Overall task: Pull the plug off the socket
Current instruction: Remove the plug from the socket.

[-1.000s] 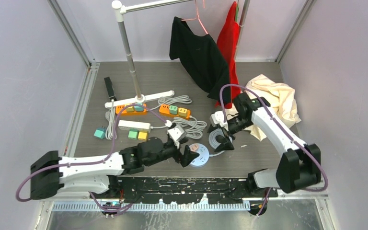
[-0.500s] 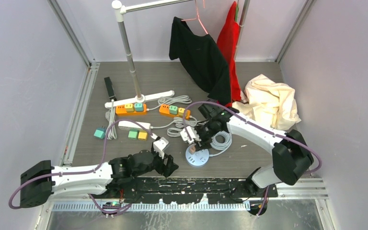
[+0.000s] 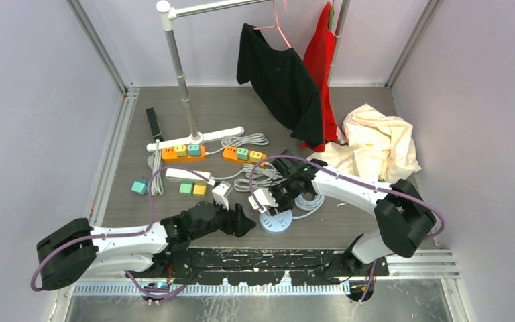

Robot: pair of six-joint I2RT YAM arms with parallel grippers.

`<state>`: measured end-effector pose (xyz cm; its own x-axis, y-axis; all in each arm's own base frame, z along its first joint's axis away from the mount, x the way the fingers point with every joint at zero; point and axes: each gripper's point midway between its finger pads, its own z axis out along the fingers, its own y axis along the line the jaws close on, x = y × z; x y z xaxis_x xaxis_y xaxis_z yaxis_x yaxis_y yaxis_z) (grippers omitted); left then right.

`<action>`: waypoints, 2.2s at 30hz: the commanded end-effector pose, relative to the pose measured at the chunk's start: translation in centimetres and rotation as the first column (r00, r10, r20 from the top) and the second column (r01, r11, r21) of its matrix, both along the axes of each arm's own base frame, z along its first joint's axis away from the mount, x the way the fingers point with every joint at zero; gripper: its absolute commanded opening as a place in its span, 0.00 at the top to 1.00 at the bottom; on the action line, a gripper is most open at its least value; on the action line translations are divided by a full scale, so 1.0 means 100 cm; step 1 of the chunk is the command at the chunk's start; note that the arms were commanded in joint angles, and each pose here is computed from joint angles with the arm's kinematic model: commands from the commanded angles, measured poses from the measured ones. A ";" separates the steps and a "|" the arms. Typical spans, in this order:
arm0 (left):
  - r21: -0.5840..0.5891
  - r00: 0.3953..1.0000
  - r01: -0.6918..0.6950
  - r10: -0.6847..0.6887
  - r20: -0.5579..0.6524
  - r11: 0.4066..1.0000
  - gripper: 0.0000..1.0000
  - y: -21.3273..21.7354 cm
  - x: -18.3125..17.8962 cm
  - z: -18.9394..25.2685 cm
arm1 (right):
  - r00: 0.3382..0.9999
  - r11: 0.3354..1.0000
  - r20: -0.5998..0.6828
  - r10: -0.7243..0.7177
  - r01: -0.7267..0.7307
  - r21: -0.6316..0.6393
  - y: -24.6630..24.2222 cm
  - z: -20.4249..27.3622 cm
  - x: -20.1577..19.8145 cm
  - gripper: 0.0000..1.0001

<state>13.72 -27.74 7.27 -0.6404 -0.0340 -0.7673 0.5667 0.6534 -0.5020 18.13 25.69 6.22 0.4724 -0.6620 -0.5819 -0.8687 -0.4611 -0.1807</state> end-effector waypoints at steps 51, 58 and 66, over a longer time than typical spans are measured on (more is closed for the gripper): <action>-0.461 0.876 -0.221 -0.034 -0.482 0.859 1.00 -0.091 0.028 -0.009 | 0.953 0.913 -0.131 -0.273 0.299 0.277 -0.008 0.039 0.028 0.99; -0.439 0.870 -0.236 -0.013 -0.493 0.867 1.00 -0.076 0.033 -0.017 | 0.993 0.943 -0.090 -0.081 0.105 0.316 -0.033 0.024 0.000 0.99; -0.407 0.856 -0.229 -0.016 -0.517 0.884 1.00 -0.082 0.031 -0.030 | 0.951 0.890 -0.216 -0.222 0.289 0.354 0.024 0.049 0.008 0.99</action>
<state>15.64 -35.66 4.08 -0.9177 -0.3525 -0.1831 0.0623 0.3276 -0.9428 19.25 23.85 7.90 0.2760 -0.5706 -0.7734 -0.9596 -0.2097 -0.1878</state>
